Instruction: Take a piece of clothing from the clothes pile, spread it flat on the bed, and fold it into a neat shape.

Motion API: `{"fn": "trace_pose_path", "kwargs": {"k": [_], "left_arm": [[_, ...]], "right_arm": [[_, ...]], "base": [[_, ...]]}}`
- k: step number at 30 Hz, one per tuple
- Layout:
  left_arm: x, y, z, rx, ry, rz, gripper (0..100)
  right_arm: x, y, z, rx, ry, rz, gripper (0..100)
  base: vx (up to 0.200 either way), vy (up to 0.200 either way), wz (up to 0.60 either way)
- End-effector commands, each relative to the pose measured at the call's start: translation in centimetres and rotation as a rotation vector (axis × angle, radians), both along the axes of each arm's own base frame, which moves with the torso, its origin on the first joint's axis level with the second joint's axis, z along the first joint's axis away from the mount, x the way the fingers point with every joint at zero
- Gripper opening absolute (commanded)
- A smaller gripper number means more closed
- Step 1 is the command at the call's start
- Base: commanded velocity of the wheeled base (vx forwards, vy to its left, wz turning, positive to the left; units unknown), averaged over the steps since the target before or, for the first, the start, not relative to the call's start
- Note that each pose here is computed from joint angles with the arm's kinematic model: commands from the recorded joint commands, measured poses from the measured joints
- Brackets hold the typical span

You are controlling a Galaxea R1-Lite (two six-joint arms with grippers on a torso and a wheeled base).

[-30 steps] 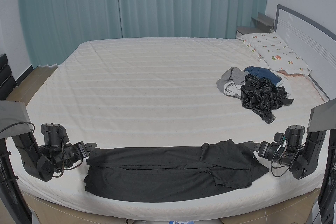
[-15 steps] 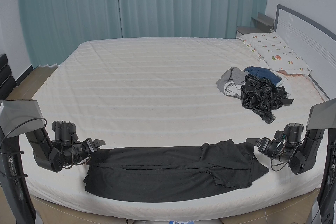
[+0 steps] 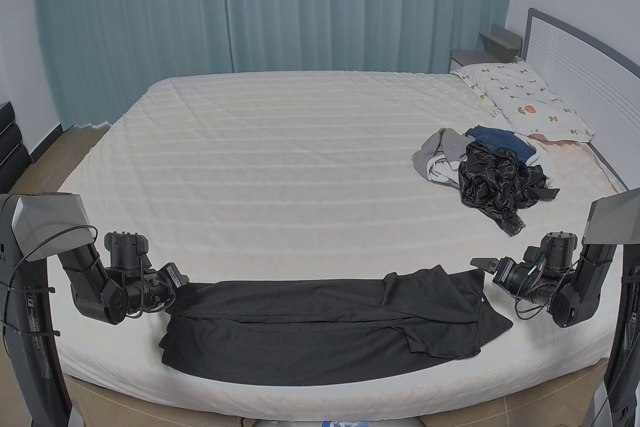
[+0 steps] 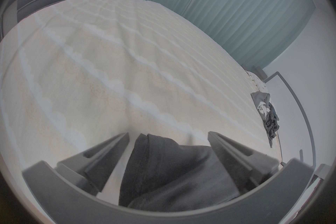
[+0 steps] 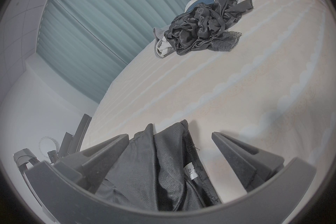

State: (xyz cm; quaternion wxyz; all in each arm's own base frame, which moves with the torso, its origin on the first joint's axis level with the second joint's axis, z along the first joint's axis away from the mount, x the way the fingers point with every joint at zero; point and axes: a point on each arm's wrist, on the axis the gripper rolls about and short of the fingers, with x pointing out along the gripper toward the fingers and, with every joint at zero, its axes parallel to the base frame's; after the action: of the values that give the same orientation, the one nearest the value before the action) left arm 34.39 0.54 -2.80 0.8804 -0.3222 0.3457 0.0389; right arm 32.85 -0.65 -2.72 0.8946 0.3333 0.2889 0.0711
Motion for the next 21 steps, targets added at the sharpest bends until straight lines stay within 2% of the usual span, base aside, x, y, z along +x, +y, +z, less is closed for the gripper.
{"fn": "trace_pose_path", "kwargs": {"k": [1,8,9,15,21], "left_arm": [[-0.1,0.4,0.0,-0.018,0.004,0.029,0],[0.1,0.9,0.2,-0.06,-0.004,0.077,0],[0.1,1.0,0.2,-0.06,-0.014,0.082,0],[0.1,1.1,0.1,-0.063,-0.035,0.086,0],[0.1,1.1,0.0,-0.062,-0.034,0.087,0]], "right_arm": [[1.0,0.3,-0.7,0.002,0.014,0.009,100],[2.2,0.9,-1.3,0.002,0.015,0.026,100],[2.2,1.0,-1.4,0.002,0.019,0.029,0],[2.5,1.4,-1.7,0.0,0.018,0.037,0],[3.5,0.9,-1.1,0.023,-0.019,0.003,0]], "base": [[0.0,0.0,0.0],[0.0,0.0,0.0],[0.0,0.0,0.0],[0.0,0.0,0.0],[0.0,0.0,0.0]]}}
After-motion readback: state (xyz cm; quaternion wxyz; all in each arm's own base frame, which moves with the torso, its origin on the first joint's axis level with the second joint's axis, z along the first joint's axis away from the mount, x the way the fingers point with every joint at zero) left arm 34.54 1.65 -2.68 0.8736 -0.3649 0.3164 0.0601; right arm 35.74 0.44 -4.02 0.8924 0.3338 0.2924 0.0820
